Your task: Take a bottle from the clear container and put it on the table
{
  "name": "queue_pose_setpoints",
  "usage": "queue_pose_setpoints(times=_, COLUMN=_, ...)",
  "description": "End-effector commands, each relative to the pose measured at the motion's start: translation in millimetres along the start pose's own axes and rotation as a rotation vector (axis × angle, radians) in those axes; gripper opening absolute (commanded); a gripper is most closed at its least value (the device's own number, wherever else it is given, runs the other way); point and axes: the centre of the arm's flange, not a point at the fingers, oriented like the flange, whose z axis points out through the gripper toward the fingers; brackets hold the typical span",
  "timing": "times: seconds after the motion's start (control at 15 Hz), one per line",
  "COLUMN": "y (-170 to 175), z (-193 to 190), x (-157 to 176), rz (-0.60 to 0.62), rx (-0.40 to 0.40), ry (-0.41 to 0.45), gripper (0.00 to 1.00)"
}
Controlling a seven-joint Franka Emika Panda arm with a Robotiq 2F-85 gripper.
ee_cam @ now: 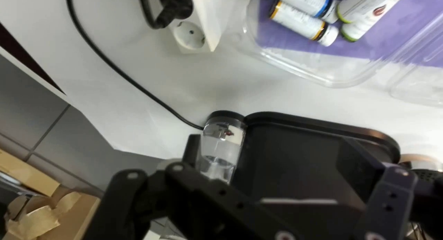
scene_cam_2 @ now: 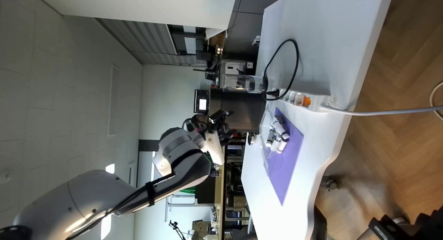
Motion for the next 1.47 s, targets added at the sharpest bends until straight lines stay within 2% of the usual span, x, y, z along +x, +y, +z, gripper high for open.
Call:
queue_pose_setpoints(times=0.0, y=-28.7, z=32.3, x=-5.3, rz=0.014, rx=-0.023, ry=-0.048, gripper=1.0)
queue_pose_setpoints(times=0.2, y=-41.0, z=48.6, x=-14.5, rz=0.005, rx=-0.064, ry=-0.146, gripper=1.0)
queue_pose_setpoints(times=0.47, y=-53.1, z=61.5, x=-25.0, rz=0.024, rx=-0.017, ry=-0.188, gripper=1.0)
queue_pose_setpoints(times=0.87, y=-54.7, z=70.5, x=-30.5, rz=0.007, rx=-0.03, ry=-0.275, gripper=1.0)
queue_pose_setpoints(times=1.2, y=-55.1, z=73.3, x=-31.8, rz=-0.002, rx=-0.024, ry=-0.303, gripper=1.0)
queue_pose_setpoints(times=1.4, y=-54.9, z=74.1, x=-32.6, rz=0.0, rx=-0.009, ry=-0.289, gripper=1.0)
